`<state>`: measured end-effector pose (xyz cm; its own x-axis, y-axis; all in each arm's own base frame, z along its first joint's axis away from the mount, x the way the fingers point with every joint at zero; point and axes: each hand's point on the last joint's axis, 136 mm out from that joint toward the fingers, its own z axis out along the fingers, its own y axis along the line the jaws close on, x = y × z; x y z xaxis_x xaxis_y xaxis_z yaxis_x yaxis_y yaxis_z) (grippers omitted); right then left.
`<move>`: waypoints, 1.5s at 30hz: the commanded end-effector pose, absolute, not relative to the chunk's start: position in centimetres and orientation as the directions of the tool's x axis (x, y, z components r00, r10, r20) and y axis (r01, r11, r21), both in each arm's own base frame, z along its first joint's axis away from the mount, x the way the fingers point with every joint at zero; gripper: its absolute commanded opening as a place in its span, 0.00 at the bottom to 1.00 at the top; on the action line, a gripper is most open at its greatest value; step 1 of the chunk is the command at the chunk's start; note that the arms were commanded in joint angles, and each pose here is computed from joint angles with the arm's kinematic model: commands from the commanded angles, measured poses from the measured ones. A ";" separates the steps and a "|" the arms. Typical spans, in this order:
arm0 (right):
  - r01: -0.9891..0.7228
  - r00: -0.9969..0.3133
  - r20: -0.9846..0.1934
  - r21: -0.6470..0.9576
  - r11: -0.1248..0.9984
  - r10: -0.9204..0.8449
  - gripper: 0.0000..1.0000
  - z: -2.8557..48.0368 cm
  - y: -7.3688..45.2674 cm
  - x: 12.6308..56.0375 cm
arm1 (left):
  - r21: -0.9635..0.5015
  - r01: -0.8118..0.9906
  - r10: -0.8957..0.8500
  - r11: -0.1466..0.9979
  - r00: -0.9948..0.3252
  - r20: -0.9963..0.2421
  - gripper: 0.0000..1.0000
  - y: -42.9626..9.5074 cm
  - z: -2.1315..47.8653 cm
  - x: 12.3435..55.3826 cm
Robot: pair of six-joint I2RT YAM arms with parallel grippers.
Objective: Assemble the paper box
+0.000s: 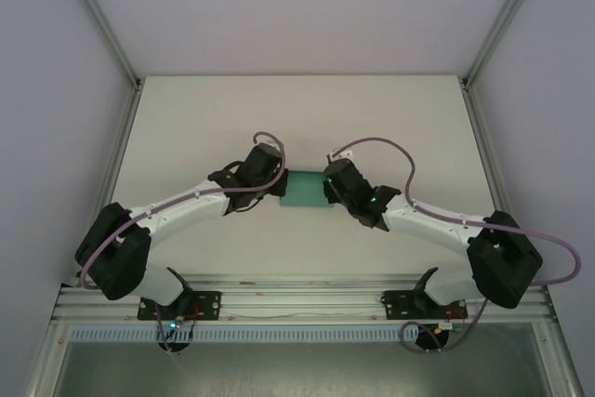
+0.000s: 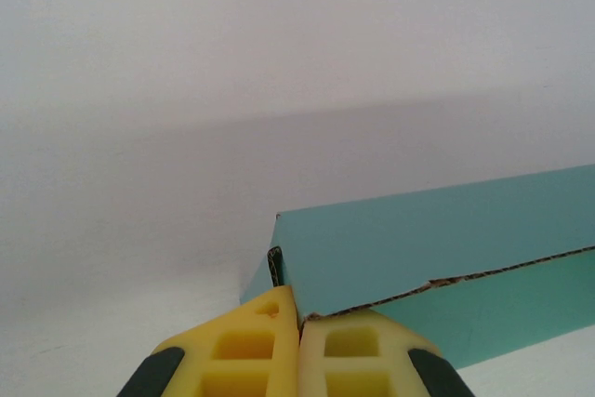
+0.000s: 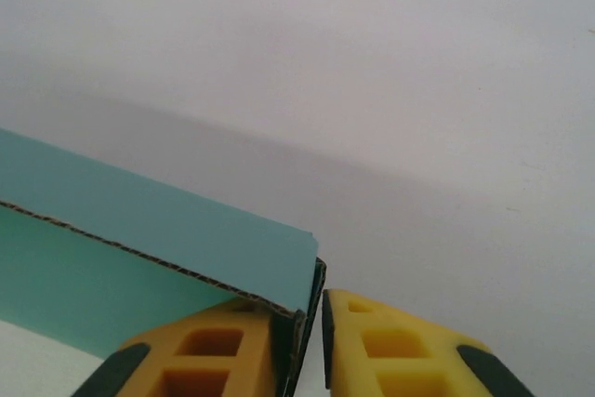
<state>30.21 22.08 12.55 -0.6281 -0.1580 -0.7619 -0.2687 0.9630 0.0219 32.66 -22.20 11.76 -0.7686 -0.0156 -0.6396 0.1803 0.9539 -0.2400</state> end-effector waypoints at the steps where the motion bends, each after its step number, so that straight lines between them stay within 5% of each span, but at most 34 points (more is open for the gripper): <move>1: -0.312 -0.637 -0.749 0.033 0.950 -0.183 0.29 13.5 22.5 29.2 | -0.179 0.191 0.087 0.965 -0.878 -0.470 0.01 -21.2 6.2 28.0; 6: -0.364 -0.596 -0.781 0.055 0.930 -0.187 0.54 16.8 23.0 29.2 | -0.147 0.198 0.103 0.969 -0.867 -0.488 0.01 -21.3 6.4 28.1; 10: -0.340 -0.547 -0.828 0.086 0.937 -0.123 0.63 18.9 22.7 30.0 | -0.149 0.209 0.110 0.966 -0.860 -0.498 0.01 -21.8 6.5 28.1; 25: -0.160 -0.680 -0.731 0.075 0.984 -0.055 0.61 12.9 18.9 31.3 | -0.136 0.246 0.141 0.960 -0.841 -0.522 0.01 -22.4 7.1 28.2; 45: -0.129 -0.799 -0.601 0.143 0.981 -0.018 0.49 6.9 18.2 27.7 | -0.117 0.486 0.361 0.866 -0.770 -0.526 0.72 -24.0 11.0 26.7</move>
<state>30.68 19.90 11.68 -0.6980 0.0421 -0.7149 -0.1488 0.9680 0.2023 28.99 -23.50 11.42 -0.7618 0.2691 -0.5893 0.4032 0.9090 -0.1060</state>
